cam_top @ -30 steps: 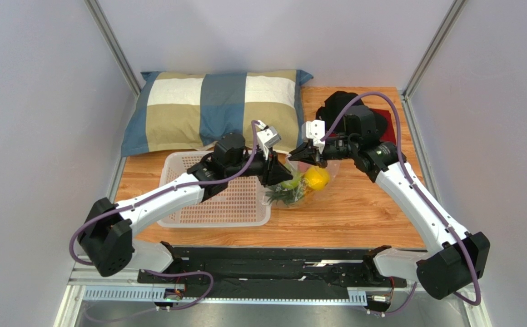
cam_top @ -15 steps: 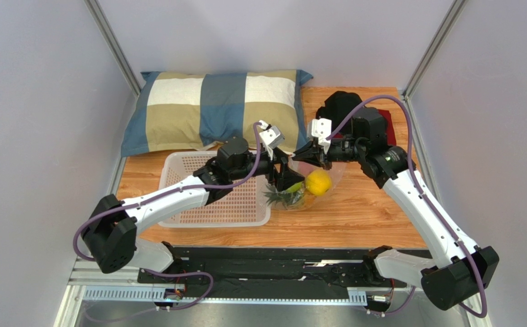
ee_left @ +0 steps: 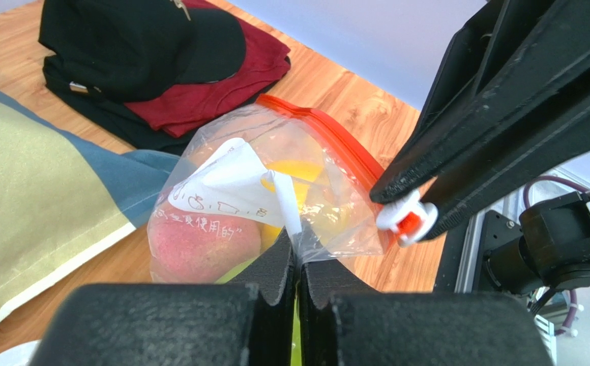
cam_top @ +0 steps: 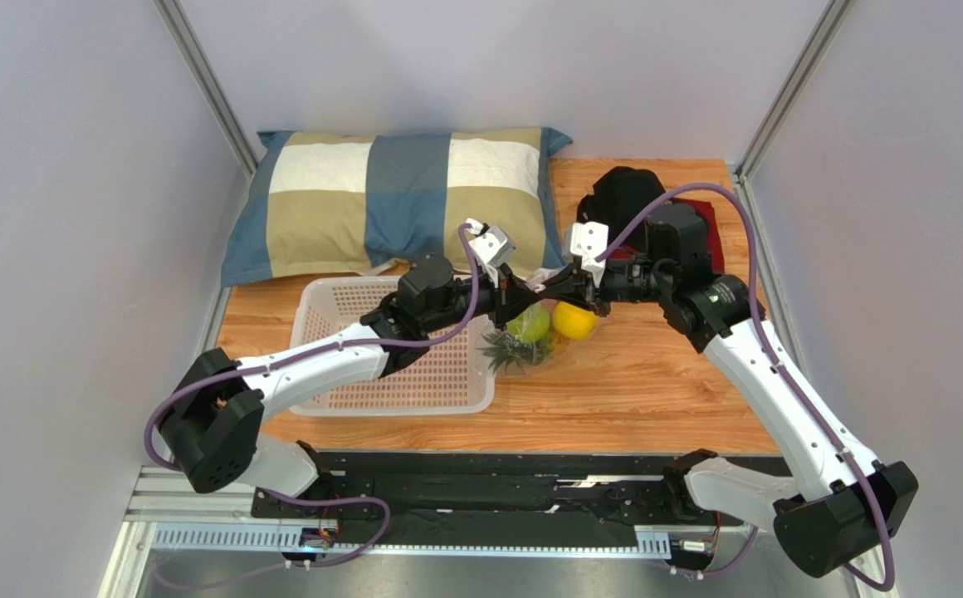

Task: Open the zip-top bag and remove the fake food

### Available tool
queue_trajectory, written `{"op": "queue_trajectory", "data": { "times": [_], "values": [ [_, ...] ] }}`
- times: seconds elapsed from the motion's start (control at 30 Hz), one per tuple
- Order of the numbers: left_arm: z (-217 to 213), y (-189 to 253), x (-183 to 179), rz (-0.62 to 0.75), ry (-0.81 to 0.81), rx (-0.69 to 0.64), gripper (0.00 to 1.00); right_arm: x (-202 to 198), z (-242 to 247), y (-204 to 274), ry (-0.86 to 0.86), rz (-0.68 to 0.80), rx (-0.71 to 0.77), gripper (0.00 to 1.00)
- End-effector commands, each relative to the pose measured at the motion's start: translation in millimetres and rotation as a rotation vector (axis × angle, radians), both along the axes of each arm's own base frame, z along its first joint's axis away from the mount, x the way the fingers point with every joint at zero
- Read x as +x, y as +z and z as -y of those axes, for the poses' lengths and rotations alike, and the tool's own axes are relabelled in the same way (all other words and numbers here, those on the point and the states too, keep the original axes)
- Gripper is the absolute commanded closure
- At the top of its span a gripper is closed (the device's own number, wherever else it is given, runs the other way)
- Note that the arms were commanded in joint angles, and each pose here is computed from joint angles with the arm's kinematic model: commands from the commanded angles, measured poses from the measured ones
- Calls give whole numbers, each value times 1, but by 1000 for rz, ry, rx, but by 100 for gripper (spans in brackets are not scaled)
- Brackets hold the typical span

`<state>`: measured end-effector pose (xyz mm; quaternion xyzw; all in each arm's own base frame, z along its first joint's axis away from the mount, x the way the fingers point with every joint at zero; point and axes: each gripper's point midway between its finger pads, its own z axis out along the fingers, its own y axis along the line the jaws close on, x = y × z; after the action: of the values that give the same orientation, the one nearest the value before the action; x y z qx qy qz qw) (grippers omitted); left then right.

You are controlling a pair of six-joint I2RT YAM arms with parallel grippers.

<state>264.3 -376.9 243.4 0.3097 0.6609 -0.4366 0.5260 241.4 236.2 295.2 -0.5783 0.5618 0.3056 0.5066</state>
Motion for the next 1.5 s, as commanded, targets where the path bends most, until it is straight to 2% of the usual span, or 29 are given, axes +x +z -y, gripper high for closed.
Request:
{"op": "queue_trajectory", "data": {
  "times": [0.0,0.07,0.3,0.5,0.57,0.6,0.63,0.7,0.73,0.8,0.83,0.97,1.07,1.3,1.4,1.47],
  "values": [
    [-11,52,3,111,38,-120,100,9,19,-10,-114,43,-62,100],
    [-10,54,-6,110,-6,-125,100,22,29,-13,-199,80,-89,100],
    [-14,64,-30,124,-84,-151,100,47,44,-26,-324,119,-149,100],
    [-17,41,-33,79,-88,-101,100,48,37,4,-383,94,12,100],
    [-17,37,-35,73,-102,-70,99,38,32,11,-343,78,47,100],
    [-18,35,-34,48,-93,-36,92,34,30,16,-338,68,71,100],
    [-20,37,-33,51,-84,-25,73,30,28,19,-323,65,84,100],
    [-23,48,-35,80,-91,-16,61,21,30,26,-316,62,101,100],
    [-23,53,-37,94,-93,-21,51,17,29,30,-305,53,112,100],
    [-26,67,-37,139,-87,-34,43,10,29,36,-294,38,122,100],
    [-26,70,-36,155,-85,-35,36,7,27,38,-284,16,129,100],
    [-22,86,-33,236,-100,-42,35,-1,22,44,-240,-33,132,100],
    [-10,95,-38,303,-173,-84,35,-4,19,47,-225,-41,148,100],
    [22,78,-42,257,-331,-79,43,-6,19,53,-229,-54,166,100],
    [28,76,-34,239,-314,-113,45,-8,18,53,-222,-70,173,100],
    [31,81,-32,244,-306,-144,50,-8,17,53,-221,-76,179,100]
  ]
}}
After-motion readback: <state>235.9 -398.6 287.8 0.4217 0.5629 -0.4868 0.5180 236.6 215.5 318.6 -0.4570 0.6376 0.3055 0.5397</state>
